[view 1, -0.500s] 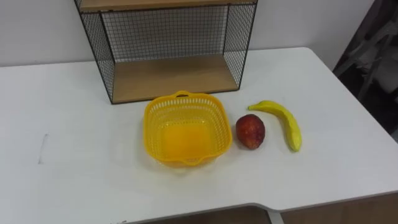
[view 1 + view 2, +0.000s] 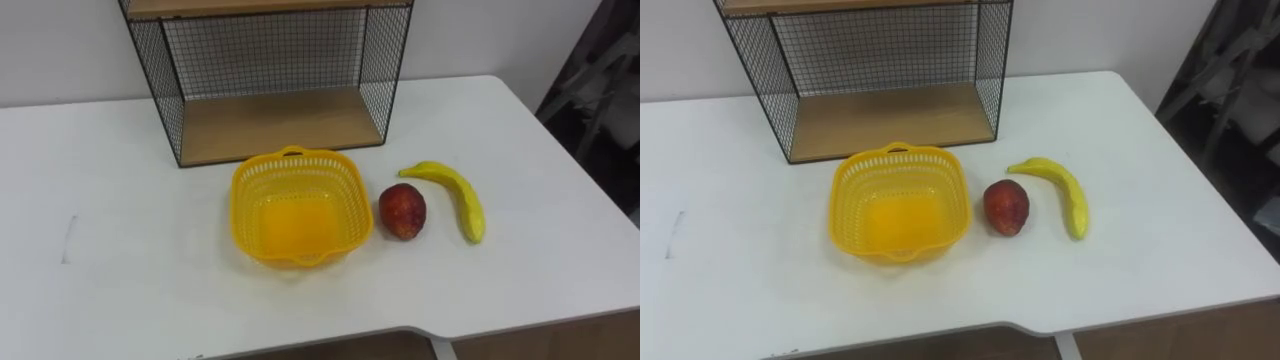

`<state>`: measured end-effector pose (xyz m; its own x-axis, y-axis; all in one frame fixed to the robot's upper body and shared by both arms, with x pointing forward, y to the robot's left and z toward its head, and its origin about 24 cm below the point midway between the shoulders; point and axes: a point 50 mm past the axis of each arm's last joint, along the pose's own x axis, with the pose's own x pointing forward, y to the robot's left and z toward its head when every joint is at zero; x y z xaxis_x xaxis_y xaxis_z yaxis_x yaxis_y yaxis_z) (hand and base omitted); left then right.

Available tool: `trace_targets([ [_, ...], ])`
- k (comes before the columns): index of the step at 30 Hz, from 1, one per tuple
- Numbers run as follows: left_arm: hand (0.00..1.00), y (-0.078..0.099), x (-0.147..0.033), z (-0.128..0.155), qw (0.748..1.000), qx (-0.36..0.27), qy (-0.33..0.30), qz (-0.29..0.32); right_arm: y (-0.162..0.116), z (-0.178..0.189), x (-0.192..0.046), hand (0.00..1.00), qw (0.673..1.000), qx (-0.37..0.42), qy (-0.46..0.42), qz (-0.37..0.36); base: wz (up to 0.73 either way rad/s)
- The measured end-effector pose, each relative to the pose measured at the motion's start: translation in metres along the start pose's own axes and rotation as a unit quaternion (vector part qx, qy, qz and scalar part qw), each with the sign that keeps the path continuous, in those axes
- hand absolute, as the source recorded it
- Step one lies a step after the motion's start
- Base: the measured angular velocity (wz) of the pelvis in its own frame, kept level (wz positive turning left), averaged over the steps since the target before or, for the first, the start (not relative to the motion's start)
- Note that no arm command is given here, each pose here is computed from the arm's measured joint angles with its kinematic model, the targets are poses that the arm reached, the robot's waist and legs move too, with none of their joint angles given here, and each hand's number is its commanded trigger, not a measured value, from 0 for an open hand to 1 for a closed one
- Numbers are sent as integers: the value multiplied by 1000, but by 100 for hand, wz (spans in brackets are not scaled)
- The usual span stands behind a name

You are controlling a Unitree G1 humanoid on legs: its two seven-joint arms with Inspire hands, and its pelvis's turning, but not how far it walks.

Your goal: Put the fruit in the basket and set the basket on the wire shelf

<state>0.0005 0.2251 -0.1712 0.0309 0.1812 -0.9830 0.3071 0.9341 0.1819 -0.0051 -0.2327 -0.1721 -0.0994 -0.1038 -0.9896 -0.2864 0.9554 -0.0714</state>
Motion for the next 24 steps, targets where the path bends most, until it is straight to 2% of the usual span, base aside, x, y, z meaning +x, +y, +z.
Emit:
trace_targets([
  [10, 0, 1, 0, -2, 1000, -11, -1, 2, -2, -5, 0, 0, 987, 157, -10, -24, 1],
  [16, 0, 5, -1, -8, 999, -40, 3, 9, 0, -21, 1, 0, 958, 286, 2, -36, -5],
  [19, 0, 5, -1, -10, 999, -47, -1, 12, 4, -31, 1, 0, 928, 370, 15, -44, -2],
  [22, 0, 7, -2, -11, 998, -57, -2, 17, 4, -36, 1, 0, 870, 490, 15, -48, 0],
  [24, 0, 9, -2, -12, 998, -63, -4, 20, -1, -32, 0, 0, 788, 614, -9, -42, 0],
])
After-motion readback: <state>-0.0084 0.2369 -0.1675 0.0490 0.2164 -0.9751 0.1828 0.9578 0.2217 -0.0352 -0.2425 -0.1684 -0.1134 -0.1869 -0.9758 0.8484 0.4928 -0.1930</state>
